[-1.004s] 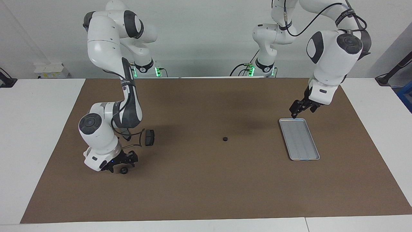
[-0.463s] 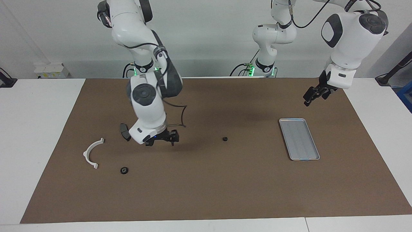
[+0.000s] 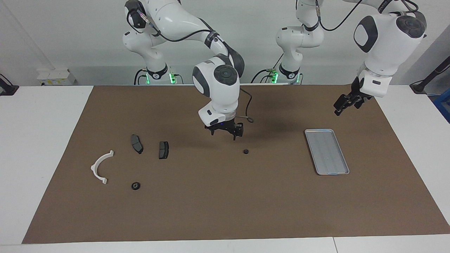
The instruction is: Place bearing gear from tray to pile
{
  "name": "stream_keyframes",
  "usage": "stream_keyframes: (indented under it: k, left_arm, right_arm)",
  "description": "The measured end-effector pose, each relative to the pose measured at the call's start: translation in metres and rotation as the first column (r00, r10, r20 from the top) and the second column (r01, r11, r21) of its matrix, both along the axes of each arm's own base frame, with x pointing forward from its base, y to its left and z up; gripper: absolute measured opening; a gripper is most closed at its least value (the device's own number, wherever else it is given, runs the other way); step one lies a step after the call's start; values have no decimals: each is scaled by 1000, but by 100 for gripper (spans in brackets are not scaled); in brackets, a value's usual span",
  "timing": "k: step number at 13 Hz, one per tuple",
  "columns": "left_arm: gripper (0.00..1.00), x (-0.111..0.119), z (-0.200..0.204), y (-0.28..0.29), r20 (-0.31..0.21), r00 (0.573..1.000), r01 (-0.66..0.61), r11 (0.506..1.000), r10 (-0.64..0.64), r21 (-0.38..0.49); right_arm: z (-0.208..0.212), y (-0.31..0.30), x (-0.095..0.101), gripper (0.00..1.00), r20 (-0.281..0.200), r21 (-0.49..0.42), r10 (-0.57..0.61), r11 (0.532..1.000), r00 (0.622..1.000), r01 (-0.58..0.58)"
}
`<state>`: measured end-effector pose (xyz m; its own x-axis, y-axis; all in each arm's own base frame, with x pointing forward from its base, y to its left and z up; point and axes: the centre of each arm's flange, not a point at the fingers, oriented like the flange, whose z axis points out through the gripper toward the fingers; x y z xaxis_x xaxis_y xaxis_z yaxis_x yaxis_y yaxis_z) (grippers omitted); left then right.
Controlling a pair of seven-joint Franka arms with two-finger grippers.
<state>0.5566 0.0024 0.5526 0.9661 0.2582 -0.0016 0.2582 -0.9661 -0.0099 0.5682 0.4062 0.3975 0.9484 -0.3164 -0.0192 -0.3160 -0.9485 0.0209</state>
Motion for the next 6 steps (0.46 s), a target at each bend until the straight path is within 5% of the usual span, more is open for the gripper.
stream_keyframes:
  k: [2,6]
  left_arm:
    - [100,1,0,18,3,1000,-9,1000,9,-17]
    - [100,1,0,8,2,1000,11,1000,-11,-21]
  right_arm:
    - [-25,41,-13,100,1,-4,-18,1000,1000,18]
    - [-71,63,-8,100,28,1,-5,1000,1000,5]
